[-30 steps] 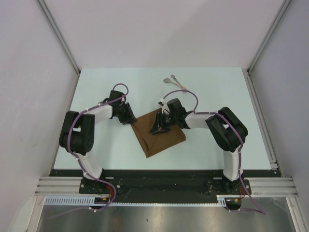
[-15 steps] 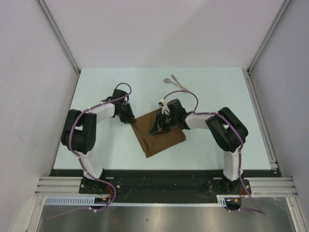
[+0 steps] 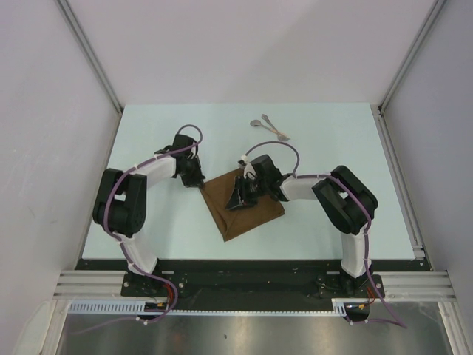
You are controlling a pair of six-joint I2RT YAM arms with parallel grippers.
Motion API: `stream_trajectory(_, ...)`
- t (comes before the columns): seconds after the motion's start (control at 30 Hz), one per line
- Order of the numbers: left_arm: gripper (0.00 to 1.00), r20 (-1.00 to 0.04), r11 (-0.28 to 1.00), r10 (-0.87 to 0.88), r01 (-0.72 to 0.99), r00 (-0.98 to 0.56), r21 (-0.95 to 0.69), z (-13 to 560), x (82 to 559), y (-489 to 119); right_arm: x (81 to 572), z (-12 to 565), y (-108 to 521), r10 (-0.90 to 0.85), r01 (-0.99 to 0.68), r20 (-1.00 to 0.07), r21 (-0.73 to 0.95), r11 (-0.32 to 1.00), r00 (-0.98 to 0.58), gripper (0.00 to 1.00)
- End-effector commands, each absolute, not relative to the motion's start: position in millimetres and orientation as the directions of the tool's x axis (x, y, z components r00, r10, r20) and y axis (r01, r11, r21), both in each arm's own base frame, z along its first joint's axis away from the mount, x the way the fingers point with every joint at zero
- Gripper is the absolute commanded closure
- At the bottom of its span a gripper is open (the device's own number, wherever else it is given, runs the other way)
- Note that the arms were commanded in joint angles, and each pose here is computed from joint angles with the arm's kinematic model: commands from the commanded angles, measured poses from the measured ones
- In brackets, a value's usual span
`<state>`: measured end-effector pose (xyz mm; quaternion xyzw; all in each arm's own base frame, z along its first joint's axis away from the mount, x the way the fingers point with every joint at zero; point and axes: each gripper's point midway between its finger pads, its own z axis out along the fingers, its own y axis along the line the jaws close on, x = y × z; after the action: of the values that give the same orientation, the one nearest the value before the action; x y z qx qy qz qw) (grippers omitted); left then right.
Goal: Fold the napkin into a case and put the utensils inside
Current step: Fold the top corner of the square-folded napkin at the center of the board.
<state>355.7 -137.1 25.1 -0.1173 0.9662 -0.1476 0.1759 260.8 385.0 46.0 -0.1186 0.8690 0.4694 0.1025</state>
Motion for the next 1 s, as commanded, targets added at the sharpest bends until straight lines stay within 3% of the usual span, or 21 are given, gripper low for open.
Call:
stream_trajectory(0.0, 1.0, -0.388, 0.939, -0.254, -0.131, -0.886, -0.317, 53.8, 367.0, -133.6, 260.9, 66.1, 397.1, -0.106, -0.344, -0.336, 0.809, 0.476, -0.936, 0.65)
stream_trajectory(0.7, 1.0, -0.359, 0.946, -0.258, -0.159, -0.897, -0.283, 35.9, 375.6, -115.7, 250.5, 56.5, 414.6, -0.135, -0.333, -0.306, 0.827, 0.453, -0.943, 0.65)
stream_trajectory(0.97, 1.0, -0.342, 0.941, -0.262, -0.16, -0.902, -0.298, 28.1, 373.6, -120.1, 255.3, 74.1, 422.4, -0.132, -0.362, -0.339, 0.827, 0.431, -0.932, 0.65)
